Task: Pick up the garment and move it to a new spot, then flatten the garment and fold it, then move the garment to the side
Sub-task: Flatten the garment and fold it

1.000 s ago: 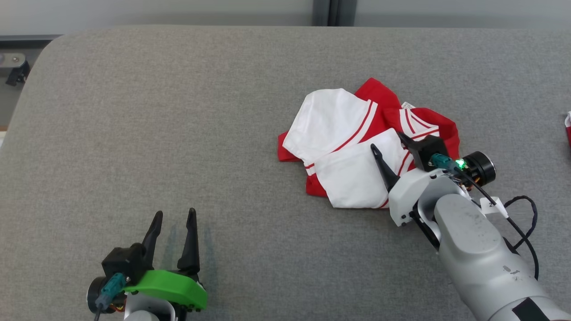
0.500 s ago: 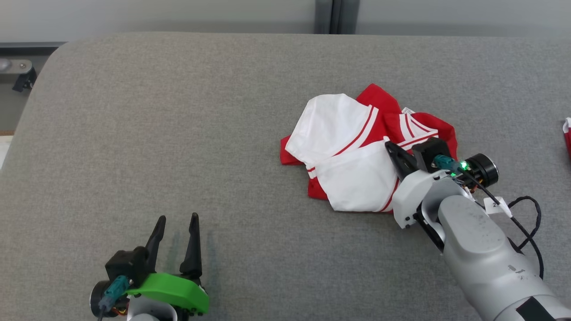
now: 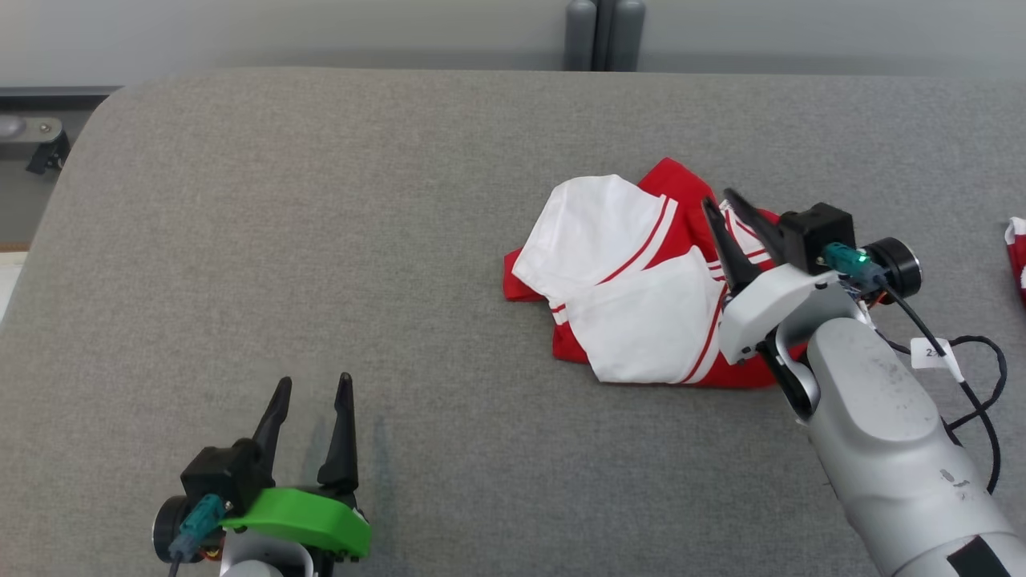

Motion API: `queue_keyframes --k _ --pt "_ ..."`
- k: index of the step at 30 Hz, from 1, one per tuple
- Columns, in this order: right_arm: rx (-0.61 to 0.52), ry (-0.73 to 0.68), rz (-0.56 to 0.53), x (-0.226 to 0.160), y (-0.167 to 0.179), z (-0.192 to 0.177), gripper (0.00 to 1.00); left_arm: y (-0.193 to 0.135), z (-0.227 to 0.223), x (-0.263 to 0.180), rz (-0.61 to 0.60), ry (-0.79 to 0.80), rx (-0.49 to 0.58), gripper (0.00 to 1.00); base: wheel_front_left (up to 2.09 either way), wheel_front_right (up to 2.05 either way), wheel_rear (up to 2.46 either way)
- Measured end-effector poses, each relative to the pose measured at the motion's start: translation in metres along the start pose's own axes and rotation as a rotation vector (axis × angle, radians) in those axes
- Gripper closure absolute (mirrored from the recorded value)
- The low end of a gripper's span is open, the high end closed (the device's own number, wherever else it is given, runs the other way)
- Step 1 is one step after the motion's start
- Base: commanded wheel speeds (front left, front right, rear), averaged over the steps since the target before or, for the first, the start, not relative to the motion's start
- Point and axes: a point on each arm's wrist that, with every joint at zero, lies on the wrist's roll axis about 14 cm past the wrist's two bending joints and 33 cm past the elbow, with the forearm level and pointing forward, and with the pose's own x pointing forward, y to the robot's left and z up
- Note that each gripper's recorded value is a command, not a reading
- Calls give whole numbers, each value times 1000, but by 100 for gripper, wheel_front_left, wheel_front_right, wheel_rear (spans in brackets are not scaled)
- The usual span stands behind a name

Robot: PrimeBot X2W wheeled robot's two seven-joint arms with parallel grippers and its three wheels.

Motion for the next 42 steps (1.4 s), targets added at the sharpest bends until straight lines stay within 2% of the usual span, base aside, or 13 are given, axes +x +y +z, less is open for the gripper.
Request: queue_keyframes --k 4,9,17,24,35,42 --pt "29 -99 -55 -13 -13 24 0 -1 11 3 -9 -32 23 0 0 0 0" --pt "77 -157 -156 -46 -37 30 0 -6 19 6 -28 -55 57 0 0 0 0" --pt "143 -61 -290 -116 -55 -16 0 -13 13 -1 -48 -38 117 0 0 0 0" --pt "170 38 -325 -155 -48 -52 0 -13 5 -15 -40 -17 135 0 0 0 0" --pt "196 60 -305 -155 -38 -60 0 -16 0 -21 -44 -6 128 0 0 0 0" --pt "129 90 -179 -117 -21 -57 0 -17 -1 -16 -46 -2 125 0 0 0 0"
